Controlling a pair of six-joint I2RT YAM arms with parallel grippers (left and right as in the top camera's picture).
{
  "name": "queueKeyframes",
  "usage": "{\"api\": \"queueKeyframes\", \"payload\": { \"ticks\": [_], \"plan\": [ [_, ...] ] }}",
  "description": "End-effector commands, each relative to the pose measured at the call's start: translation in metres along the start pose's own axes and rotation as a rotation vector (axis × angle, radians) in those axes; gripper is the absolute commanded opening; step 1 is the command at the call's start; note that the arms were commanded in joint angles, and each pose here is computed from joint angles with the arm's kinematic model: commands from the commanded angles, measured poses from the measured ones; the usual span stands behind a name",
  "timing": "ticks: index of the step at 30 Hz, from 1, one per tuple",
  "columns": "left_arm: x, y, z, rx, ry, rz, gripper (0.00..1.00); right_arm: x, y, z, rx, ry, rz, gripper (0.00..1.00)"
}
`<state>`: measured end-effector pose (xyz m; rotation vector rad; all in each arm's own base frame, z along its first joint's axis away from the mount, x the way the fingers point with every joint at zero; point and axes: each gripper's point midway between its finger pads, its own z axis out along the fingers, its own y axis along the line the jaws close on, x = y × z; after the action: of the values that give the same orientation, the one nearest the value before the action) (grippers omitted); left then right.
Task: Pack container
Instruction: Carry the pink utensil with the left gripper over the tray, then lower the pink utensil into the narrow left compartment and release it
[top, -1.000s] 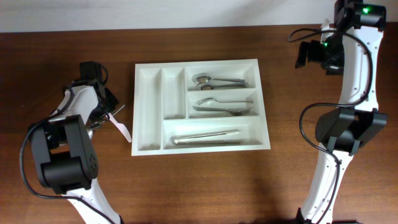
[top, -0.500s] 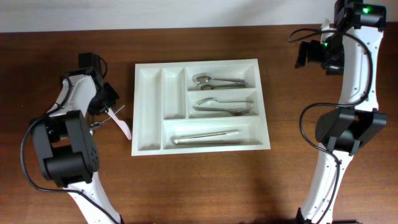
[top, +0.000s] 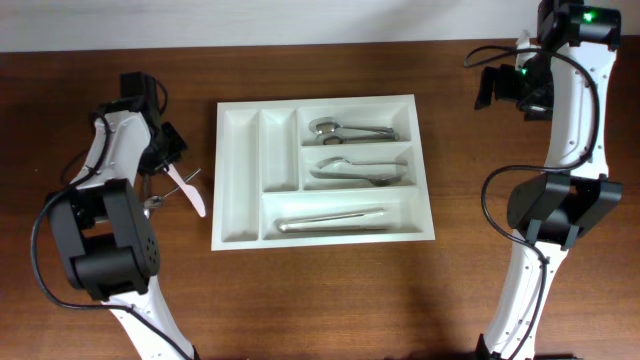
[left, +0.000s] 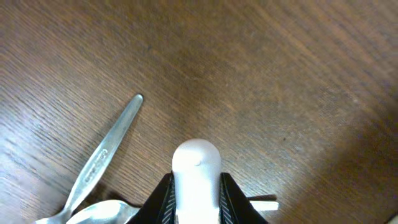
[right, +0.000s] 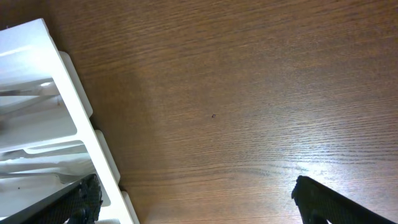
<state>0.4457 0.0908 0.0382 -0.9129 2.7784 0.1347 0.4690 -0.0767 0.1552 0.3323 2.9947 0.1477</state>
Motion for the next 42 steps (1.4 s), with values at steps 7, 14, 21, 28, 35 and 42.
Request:
{"api": "queueKeyframes", "payload": {
  "ticks": [7, 14, 21, 28, 35, 42],
  "plan": [
    [-0.034, -0.015, -0.049, 0.040, -0.061, 0.072, 0.02, -0.003, 0.001, -0.004, 0.008, -0.019, 0.003, 0.99],
    [-0.028, -0.051, -0.071, 0.098, -0.081, 0.212, 0.02, -0.003, 0.001, -0.004, 0.008, -0.019, 0.003, 0.99],
    [-0.001, -0.123, -0.087, 0.170, -0.152, 0.514, 0.02, -0.003, 0.001, -0.004, 0.008, -0.019, 0.003, 0.99],
    [0.034, -0.195, -0.107, 0.217, -0.265, 0.733, 0.02, -0.003, 0.001, -0.004, 0.008, -0.019, 0.003, 0.99],
    [0.048, -0.218, -0.113, 0.188, -0.325, 0.631, 0.02, -0.003, 0.001, -0.004, 0.008, -0.019, 0.003, 0.99],
    [0.059, -0.222, -0.079, 0.178, -0.251, 0.572, 0.02, -0.003, 0.001, -0.004, 0.008, -0.019, 0.003, 0.99]
  ]
}}
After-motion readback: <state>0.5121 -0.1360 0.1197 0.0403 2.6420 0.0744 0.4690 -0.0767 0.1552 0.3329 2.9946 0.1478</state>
